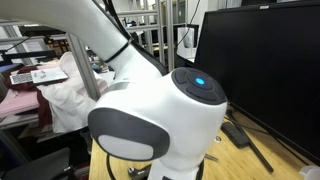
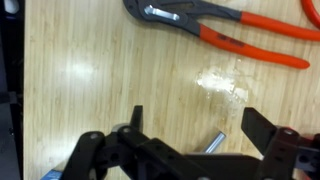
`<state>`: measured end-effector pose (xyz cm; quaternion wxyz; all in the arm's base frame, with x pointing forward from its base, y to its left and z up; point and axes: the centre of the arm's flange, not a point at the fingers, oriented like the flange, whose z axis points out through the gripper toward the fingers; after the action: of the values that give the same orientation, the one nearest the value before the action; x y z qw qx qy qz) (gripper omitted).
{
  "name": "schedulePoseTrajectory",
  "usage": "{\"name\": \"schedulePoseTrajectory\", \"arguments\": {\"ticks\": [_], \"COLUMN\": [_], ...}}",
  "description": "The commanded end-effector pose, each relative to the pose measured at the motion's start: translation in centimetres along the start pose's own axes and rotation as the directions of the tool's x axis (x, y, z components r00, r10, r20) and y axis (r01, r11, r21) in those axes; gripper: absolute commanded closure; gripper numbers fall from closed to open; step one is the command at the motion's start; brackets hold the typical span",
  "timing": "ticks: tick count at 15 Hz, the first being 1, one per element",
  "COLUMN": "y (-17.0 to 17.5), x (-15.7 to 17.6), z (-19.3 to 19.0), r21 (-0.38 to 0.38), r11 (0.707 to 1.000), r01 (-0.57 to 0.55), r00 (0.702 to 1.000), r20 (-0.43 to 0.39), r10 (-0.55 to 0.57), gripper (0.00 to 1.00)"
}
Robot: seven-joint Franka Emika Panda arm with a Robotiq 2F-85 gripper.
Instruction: Move the object closest to the white bottle with the orange handle to the storage box
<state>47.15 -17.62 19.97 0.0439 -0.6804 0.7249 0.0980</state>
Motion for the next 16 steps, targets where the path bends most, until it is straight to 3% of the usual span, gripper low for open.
{"name": "schedulePoseTrajectory", "arguments": {"ticks": [1,4,7,10,12,13,16], "y": [-0.2,0.0,0.0,0.3,0.3,0.2,-0.5], "x": [0.7,1.8,3.1,4.5,5.1,5.2,5.6], "z": [1.3,1.9,2.4,3.3,4.0,4.2,4.3], "r21": [0.038,0.072,0.115,0.115,0.120,0.142,0.248], "r11": [0.985,0.944,0.884,0.829,0.808,0.813,0.807], "r01": [-0.166,-0.321,-0.452,-0.547,-0.576,-0.564,-0.535], "r00": [0.980,0.929,0.855,0.803,0.788,0.798,0.799], "r20": [-0.109,-0.167,-0.226,-0.206,-0.179,-0.158,-0.162], "r10": [0.169,0.329,0.467,0.559,0.589,0.581,0.579], "gripper": [0.00,0.00,0.00,0.00,0.00,0.00,0.00]}}
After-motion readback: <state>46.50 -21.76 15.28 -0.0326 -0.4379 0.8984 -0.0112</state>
